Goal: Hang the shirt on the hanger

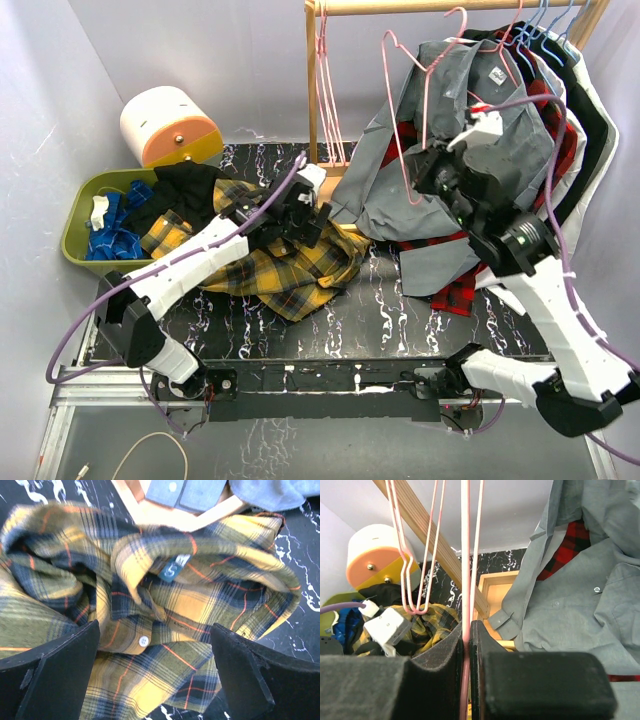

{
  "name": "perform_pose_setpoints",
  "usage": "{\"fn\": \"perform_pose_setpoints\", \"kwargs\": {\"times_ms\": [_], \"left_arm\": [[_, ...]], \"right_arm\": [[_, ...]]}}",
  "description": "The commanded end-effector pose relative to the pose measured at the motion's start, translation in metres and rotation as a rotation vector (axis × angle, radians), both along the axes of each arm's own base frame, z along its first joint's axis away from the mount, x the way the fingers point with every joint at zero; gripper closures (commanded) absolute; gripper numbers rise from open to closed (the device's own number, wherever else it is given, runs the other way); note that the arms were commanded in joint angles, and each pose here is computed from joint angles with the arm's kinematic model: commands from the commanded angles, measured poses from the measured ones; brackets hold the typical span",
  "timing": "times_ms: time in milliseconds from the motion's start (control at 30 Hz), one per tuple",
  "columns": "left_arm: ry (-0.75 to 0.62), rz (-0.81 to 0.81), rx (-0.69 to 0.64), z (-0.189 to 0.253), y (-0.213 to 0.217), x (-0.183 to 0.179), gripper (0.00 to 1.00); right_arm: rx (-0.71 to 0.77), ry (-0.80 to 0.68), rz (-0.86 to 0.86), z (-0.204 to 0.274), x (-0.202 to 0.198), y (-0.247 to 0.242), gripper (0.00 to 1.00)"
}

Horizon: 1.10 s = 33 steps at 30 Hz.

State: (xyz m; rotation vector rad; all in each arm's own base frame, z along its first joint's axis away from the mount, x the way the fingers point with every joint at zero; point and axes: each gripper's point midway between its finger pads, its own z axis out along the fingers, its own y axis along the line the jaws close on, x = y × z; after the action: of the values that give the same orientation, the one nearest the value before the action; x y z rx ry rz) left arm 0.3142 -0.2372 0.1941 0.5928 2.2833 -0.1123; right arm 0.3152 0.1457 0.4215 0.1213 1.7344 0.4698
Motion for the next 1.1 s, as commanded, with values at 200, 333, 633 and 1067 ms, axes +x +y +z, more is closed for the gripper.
{"fn": "perform_pose_setpoints", "kwargs": {"times_ms": [200,333,633,1067], "left_arm": [[-0.203,-0.088,0.083,0.078,0.010,0.008,0.06],[-0.061,-0.093,0.003,0.036,0.000,-0.014,0.09],[-0.023,-0.099,-0.054,0.000,-0.008,-0.023,0.27],[-0.128,-0.008,0.023,-0.027,-0.008,0.012,0.28]], "right_arm": [[0.074,-0.013,-0.063,-0.011,-0.042,-0.031,0.92],[0.116,-0.001,-0.066,-0.019,-0.057,-0.038,0.92],[0.180,0.163,-0.015,-0.073,-0.102,-0.041,0.92],[0.235,0.261,-0.017,-0.111,-0.139,-0.053,0.92]]}}
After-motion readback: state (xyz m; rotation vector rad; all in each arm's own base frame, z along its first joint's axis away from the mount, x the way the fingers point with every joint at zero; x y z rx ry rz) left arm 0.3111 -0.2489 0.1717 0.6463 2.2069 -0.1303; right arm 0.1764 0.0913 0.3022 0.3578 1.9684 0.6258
